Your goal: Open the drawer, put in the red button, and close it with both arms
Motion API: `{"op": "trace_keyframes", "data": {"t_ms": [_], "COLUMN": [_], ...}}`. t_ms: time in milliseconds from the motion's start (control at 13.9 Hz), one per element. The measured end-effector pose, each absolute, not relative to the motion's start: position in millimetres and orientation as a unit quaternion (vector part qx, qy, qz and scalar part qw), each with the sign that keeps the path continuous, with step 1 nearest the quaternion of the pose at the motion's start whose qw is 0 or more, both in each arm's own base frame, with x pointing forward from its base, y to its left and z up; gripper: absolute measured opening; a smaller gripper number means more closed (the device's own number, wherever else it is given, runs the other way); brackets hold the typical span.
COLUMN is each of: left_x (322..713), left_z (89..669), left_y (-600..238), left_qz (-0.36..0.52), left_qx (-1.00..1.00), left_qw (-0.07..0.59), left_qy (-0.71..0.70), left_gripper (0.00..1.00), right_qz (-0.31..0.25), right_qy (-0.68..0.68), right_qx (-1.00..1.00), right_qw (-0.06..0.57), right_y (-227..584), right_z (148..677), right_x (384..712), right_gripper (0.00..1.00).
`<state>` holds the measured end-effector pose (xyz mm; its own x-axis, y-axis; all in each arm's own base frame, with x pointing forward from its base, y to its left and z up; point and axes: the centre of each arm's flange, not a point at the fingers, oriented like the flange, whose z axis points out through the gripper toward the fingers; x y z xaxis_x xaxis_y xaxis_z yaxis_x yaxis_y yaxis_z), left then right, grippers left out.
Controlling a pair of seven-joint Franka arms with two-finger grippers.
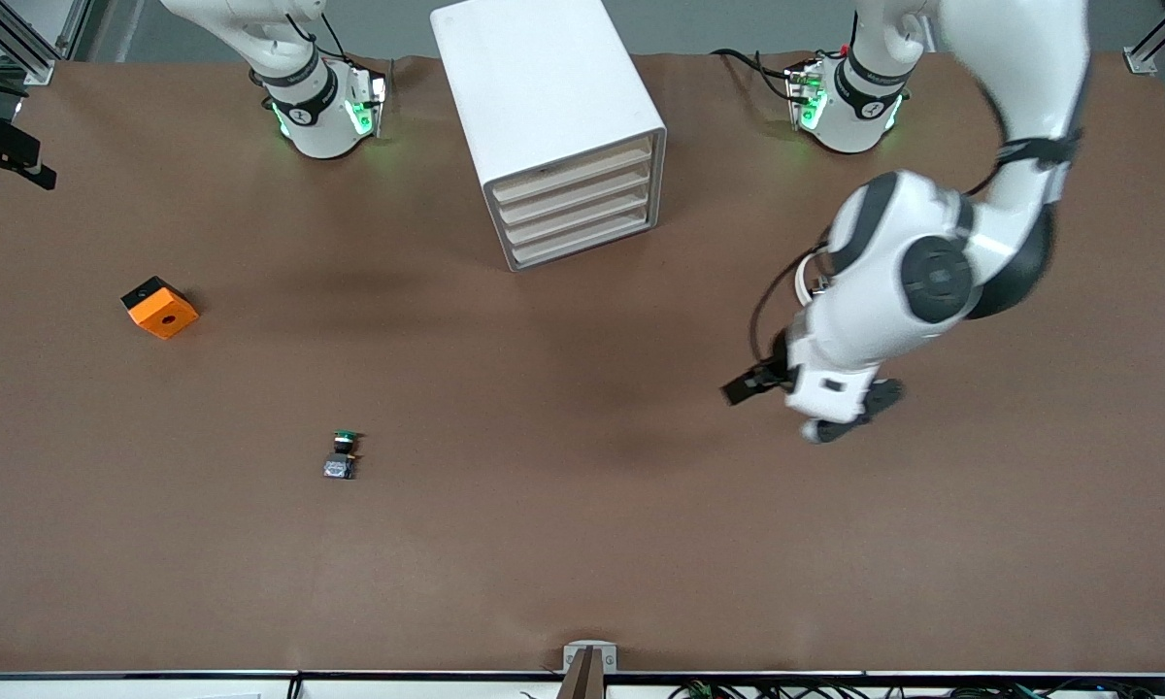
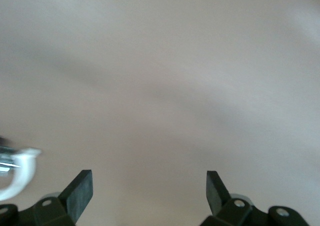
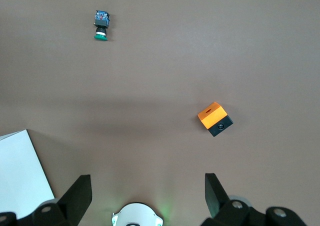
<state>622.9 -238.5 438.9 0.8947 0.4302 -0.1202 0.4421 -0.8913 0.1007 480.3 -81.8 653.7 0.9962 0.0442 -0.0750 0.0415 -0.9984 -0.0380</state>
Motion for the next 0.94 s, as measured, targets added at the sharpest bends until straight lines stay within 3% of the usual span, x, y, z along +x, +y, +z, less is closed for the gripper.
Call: {"op": "trace_keyframes", "data": {"t_ms": [360,935], "left_x": [609,558], "left_z": [512,553], "left_y": [-130,-31], "left_qz": [-0.059,-0.04], "left_qx": [0.986,0.997], "left_qw": [0.042,0.033], "left_qy": [0.148,0.057], "left_gripper": [1.0,1.0], "right_qz": [0.038,0.031], "right_qy": [-0.016,-0.004], "right_qx": [-0.999,-0.999], "right_qw": [0.018,0.018], "right_y": [-72,-78], "right_z": [655,666], "right_x": [481,478], "right_gripper": [1.0,1.0]}}
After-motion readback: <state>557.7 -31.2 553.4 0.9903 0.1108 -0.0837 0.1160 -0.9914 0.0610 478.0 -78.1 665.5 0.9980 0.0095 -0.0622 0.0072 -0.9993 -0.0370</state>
